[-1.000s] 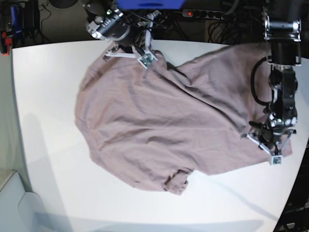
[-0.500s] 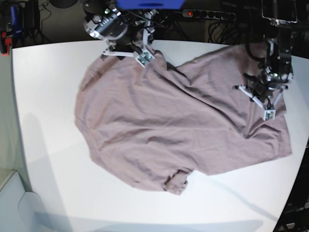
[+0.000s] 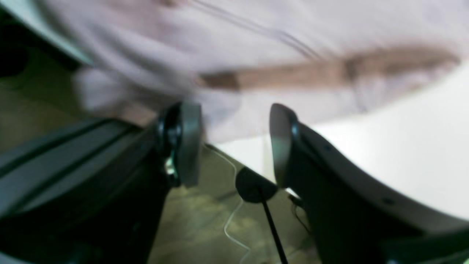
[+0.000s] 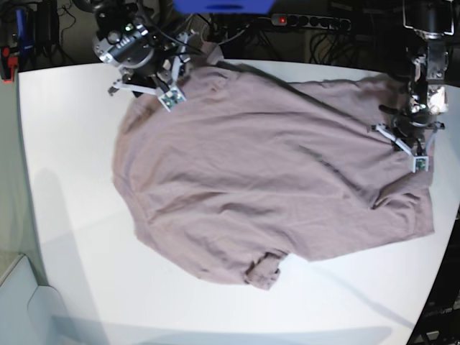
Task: Layout the t-shirt on the table in an organized manner, then fold the t-shirt properly
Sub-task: 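Grasp the shirt hem with the right gripper and drag it outward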
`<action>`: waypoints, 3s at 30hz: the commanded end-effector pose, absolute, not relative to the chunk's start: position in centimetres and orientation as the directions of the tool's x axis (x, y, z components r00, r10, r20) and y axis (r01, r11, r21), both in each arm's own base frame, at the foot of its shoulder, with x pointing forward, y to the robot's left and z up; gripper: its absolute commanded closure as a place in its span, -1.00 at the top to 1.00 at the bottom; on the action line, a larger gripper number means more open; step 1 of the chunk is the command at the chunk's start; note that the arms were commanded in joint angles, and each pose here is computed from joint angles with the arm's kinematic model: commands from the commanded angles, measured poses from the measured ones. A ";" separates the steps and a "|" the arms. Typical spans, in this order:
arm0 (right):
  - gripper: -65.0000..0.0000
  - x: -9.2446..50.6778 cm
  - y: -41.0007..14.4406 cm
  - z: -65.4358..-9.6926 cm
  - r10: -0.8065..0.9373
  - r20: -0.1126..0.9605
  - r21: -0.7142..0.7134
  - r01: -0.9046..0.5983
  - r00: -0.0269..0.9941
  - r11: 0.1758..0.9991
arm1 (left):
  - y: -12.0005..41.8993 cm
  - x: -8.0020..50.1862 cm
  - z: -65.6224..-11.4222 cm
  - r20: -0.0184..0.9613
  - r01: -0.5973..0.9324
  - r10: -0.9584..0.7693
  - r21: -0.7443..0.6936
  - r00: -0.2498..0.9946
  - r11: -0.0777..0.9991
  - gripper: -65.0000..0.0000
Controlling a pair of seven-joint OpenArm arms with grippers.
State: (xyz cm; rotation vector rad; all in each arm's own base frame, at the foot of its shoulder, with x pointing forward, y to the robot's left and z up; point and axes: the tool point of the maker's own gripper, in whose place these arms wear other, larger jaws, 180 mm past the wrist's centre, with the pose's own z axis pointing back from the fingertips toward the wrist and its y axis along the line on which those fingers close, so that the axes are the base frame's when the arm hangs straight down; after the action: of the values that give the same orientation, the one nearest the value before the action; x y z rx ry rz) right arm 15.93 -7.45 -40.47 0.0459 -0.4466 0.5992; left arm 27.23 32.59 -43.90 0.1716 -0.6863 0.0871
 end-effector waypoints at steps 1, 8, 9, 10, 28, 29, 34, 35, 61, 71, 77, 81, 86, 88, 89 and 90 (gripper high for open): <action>-0.06 17.1 -7.5 -39.6 0.526 0.459 -0.101 -0.546 0.716 0.832 | 34.1 24.4 -45.5 0.525 -0.146 0.031 0.178 0.851 0.973 -0.99; -0.06 21.1 -9.4 -37.9 0.509 0.513 -0.173 -0.497 0.692 0.850 | 36.7 25.0 -43.7 0.550 -0.184 0.039 0.211 0.834 0.960 -0.99; -0.06 21.8 -9.2 -37.4 0.511 0.528 -0.182 -0.497 0.679 0.848 | 37.0 25.0 -43.5 0.555 -0.194 0.047 0.210 0.831 0.958 -0.99; -0.06 22.9 -9.1 -36.8 0.509 0.548 -0.192 -0.493 0.664 0.849 | 37.2 25.2 -43.2 0.563 -0.200 0.049 0.209 0.825 0.957 -0.99; -0.60 33.6 -10.0 -41.9 0.473 0.586 -0.185 -0.460 0.658 0.869 | 36.9 25.5 -40.2 0.626 -0.193 0.014 0.219 0.780 0.957 -0.99; -0.60 33.4 -10.2 -42.7 0.470 0.579 -0.178 -0.460 0.666 0.870 | 37.1 25.5 -40.1 0.629 -0.203 0.022 0.219 0.777 0.954 -0.99; -0.60 31.4 -13.7 -44.9 0.504 0.497 -0.213 -0.464 0.706 0.860 | 37.4 25.7 -39.6 0.643 -0.219 0.033 0.211 0.765 0.953 -0.99; -0.60 30.8 -14.7 -45.1 0.514 0.480 -0.226 -0.466 0.711 0.855 | 37.3 25.8 -39.6 0.644 -0.218 0.033 0.210 0.764 0.953 -0.99; -0.59 38.2 -15.1 -35.5 0.429 0.699 -0.284 -0.328 0.572 0.901 | 33.6 21.4 -43.1 0.527 -0.205 0.100 0.146 0.844 0.968 -0.99; -0.59 39.9 -13.4 -40.2 0.407 0.641 -0.206 -0.366 0.651 0.908 | 37.9 18.0 -40.9 0.547 -0.309 0.155 0.201 0.822 0.929 -0.99; -0.59 39.9 -13.2 -41.8 0.392 0.656 -0.182 -0.369 0.645 0.911 | 37.8 19.8 -37.2 0.631 -0.305 0.111 0.208 0.768 0.929 -0.99; -0.59 39.9 -13.3 -42.4 0.386 0.657 -0.174 -0.368 0.648 0.913 | 36.3 21.7 -34.8 0.692 -0.282 0.074 0.193 0.718 0.940 -0.99; -0.59 40.9 -14.0 -43.0 0.379 0.646 -0.171 -0.359 0.663 0.918 | 34.6 25.5 -32.6 0.778 -0.310 0.108 0.116 0.619 0.944 -0.99; -0.59 41.3 -14.4 -43.1 0.378 0.638 -0.172 -0.354 0.671 0.919 | 34.6 26.8 -33.6 0.778 -0.342 0.166 0.067 0.606 0.937 -0.99; -0.59 41.5 -14.5 -43.1 0.376 0.636 -0.172 -0.352 0.674 0.920 | 34.6 27.3 -34.4 0.771 -0.359 0.199 0.041 0.605 0.933 -0.99; -0.59 41.8 -14.7 -43.0 0.376 0.635 -0.174 -0.349 0.674 0.921 | 34.4 27.9 -35.3 0.759 -0.364 0.221 0.023 0.612 0.931 -0.99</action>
State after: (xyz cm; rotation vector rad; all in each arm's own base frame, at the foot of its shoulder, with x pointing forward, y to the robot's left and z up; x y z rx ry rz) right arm 41.77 -13.52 -42.94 0.0063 -0.7607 0.3968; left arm 27.29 34.13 -36.28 0.1760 -0.8184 0.3479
